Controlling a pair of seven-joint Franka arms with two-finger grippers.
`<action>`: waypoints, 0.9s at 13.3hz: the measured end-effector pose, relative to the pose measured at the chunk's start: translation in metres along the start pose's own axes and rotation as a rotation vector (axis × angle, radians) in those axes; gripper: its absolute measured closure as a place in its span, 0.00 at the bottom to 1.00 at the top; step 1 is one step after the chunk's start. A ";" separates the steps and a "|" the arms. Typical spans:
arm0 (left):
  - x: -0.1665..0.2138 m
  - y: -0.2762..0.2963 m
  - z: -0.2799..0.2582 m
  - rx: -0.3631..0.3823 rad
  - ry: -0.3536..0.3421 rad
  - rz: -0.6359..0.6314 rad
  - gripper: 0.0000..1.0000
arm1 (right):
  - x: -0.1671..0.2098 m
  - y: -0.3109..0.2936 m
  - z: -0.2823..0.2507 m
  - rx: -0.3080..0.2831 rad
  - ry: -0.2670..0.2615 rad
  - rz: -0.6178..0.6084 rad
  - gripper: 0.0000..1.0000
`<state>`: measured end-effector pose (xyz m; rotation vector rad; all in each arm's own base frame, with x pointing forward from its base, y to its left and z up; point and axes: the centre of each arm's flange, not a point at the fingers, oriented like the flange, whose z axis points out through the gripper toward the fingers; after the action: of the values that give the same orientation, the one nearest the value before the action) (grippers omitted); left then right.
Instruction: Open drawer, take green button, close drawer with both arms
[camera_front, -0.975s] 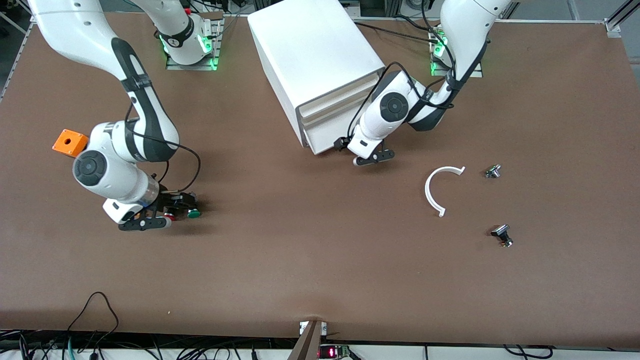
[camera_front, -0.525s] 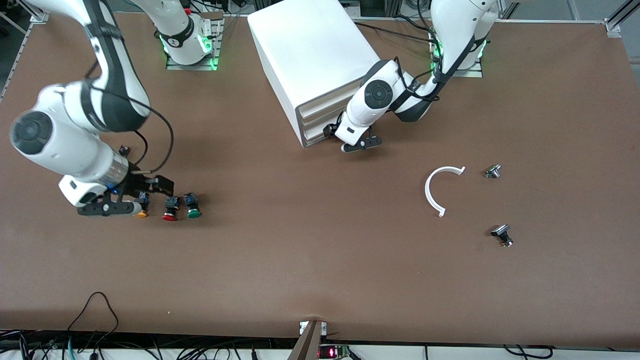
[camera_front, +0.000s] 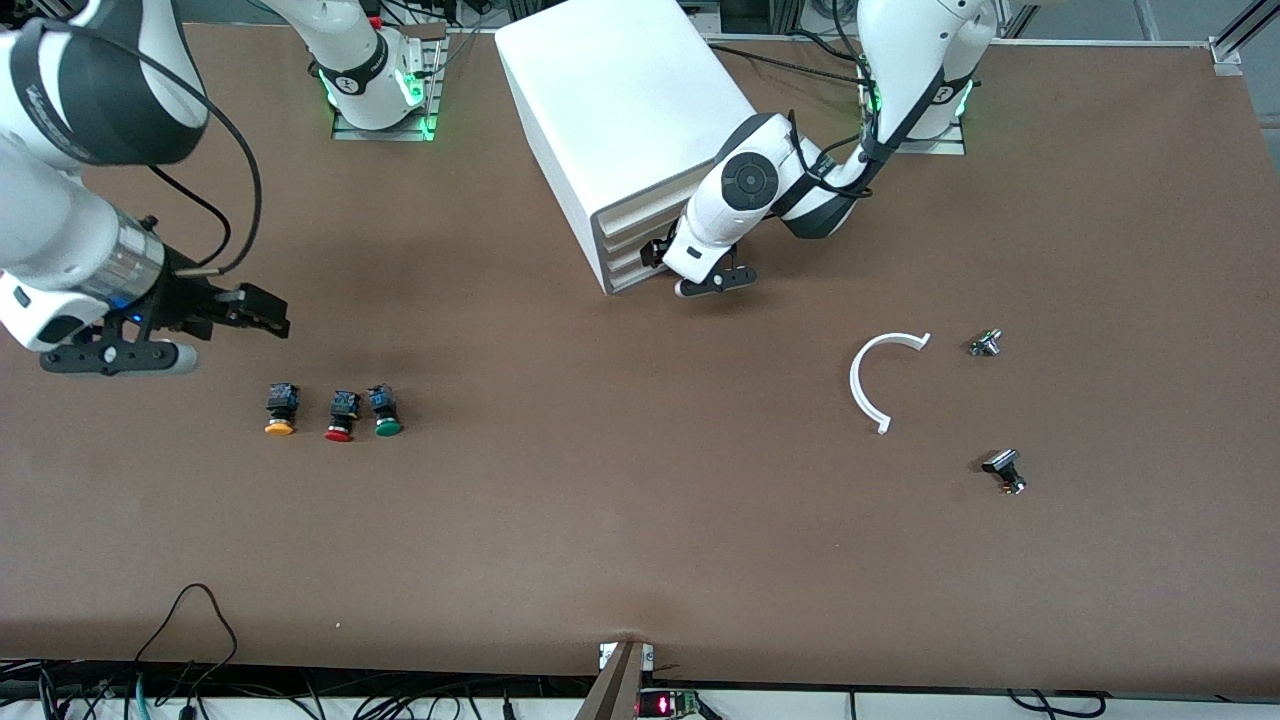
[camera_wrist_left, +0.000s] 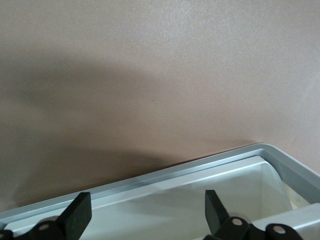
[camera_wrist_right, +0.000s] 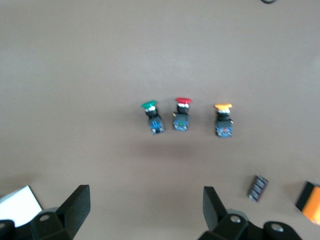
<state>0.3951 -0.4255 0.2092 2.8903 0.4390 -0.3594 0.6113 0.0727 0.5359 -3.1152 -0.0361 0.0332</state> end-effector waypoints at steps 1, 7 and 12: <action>0.000 0.000 0.000 0.000 0.000 0.000 0.00 | -0.006 0.002 -0.010 -0.011 0.002 -0.001 0.00; 0.006 0.004 -0.017 -0.027 0.029 -0.021 0.00 | -0.036 0.038 -0.058 -0.012 0.015 0.056 0.00; 0.071 -0.025 -0.109 -0.108 0.153 -0.097 0.00 | -0.052 0.038 -0.071 -0.031 0.025 0.056 0.00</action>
<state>0.4759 -0.3589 0.2902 2.8076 0.6058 -0.1245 0.5616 0.0319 0.6072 -3.1460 0.0511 -0.0044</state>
